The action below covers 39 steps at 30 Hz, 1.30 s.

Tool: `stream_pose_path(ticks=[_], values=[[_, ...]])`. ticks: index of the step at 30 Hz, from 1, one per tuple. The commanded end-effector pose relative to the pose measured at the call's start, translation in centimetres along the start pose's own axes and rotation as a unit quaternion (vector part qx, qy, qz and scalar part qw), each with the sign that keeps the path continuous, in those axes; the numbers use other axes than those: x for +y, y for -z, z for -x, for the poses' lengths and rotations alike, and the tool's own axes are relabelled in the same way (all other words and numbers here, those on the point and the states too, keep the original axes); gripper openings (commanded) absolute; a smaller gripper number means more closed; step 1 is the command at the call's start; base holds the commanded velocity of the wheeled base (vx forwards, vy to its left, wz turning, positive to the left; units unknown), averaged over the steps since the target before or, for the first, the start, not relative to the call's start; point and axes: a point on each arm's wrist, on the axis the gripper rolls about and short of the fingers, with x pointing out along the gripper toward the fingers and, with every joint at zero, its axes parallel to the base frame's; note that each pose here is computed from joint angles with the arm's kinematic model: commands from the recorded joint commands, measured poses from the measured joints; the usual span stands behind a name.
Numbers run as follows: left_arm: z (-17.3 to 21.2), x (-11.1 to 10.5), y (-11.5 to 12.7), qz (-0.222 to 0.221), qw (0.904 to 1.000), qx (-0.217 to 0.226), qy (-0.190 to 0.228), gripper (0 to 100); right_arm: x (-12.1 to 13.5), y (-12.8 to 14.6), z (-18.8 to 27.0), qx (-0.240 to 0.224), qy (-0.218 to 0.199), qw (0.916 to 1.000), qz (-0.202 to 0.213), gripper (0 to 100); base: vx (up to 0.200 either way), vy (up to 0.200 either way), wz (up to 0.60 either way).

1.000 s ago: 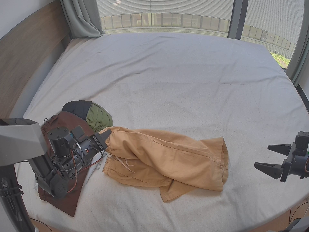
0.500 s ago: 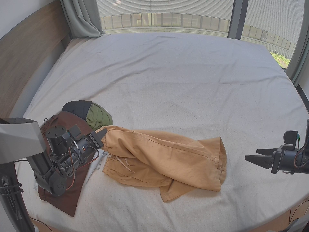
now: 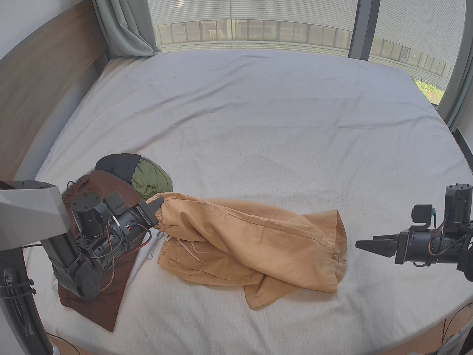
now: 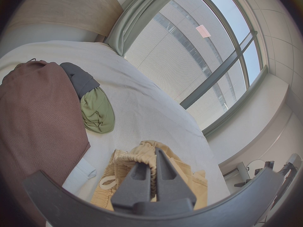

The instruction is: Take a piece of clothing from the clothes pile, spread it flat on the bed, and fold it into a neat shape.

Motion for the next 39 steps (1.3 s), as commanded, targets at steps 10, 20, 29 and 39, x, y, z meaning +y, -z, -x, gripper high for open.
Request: stream_pose_path(ticks=[10, 20, 29, 39], values=[[0.0, 0.0, 0.2, 0.001, 1.0, 0.003, 0.0, 0, -1.6, 0.7, -2.5, 0.026, 0.0, 0.9985, -0.048, 100, 0.0, 0.0, 0.0], [0.0, 0.0, 0.2, 0.001, 1.0, 0.003, -0.001, 0, -2.9, 1.0, -4.5, 0.028, -0.005, 0.9968, -0.074, 100, 0.0, 0.0, 0.0], [0.1, 0.0, 0.3, 0.001, 1.0, 0.006, -0.002, 0, -4.0, 1.4, -7.1, 0.012, -0.015, 0.9948, -0.1, 100, 0.0, 0.0, 0.0], [0.1, 0.0, 0.2, 0.001, 1.0, 0.004, -0.001, 0, -5.3, 2.2, -9.9, -0.014, -0.03, 0.992, -0.122, 100, 0.0, 0.0, 0.0]])
